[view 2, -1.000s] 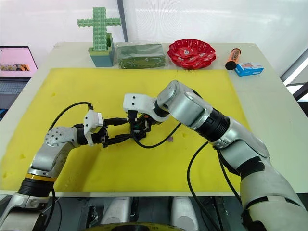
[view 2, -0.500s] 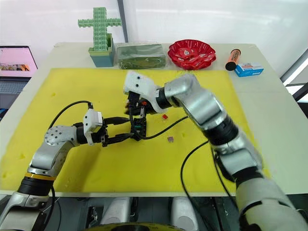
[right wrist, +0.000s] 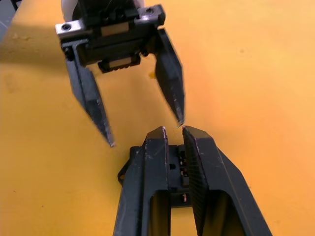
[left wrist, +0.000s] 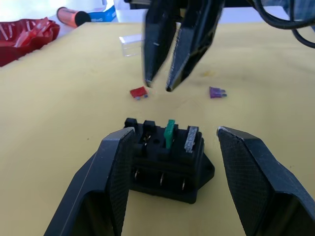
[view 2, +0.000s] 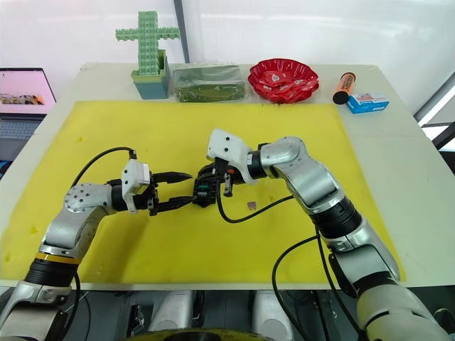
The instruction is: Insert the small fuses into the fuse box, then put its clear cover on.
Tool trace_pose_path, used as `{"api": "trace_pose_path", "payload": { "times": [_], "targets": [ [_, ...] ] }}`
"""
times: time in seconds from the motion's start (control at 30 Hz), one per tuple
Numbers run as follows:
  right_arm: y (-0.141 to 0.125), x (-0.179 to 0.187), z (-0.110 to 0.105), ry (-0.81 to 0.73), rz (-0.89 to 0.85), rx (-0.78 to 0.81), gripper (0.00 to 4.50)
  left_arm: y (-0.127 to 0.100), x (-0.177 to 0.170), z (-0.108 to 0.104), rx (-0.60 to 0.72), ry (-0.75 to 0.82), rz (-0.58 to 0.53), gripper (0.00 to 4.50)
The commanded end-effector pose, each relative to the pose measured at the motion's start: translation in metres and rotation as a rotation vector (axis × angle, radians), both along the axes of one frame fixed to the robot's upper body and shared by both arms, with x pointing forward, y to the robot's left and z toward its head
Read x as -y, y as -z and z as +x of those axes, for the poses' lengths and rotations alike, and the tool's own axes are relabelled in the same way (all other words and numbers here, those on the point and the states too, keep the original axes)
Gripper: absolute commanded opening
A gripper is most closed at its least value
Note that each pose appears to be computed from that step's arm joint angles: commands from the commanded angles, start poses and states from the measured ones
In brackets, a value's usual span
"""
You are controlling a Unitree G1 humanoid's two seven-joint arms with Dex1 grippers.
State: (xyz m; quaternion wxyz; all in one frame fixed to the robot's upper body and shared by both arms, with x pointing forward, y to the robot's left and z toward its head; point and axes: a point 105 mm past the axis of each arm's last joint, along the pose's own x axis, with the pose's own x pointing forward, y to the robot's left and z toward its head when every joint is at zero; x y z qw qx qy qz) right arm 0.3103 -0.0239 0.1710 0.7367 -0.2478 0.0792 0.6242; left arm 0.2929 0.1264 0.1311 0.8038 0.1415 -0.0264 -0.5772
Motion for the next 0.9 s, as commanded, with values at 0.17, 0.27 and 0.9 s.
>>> {"api": "trace_pose_path", "payload": {
  "times": [0.17,0.27,0.9],
  "targets": [
    [-0.001,-0.003,0.000,-0.011,0.011,0.022,0.03,-0.011,0.001,0.004,0.054,0.001,-0.006,2.80],
    [0.003,-0.004,-0.001,-0.014,0.006,0.016,0.03,-0.011,0.002,0.004,0.054,0.003,-0.005,2.80],
    [0.025,-0.003,0.003,-0.013,-0.061,0.009,0.03,-0.011,0.002,0.004,0.050,-0.001,-0.003,2.80]
  ]
}}
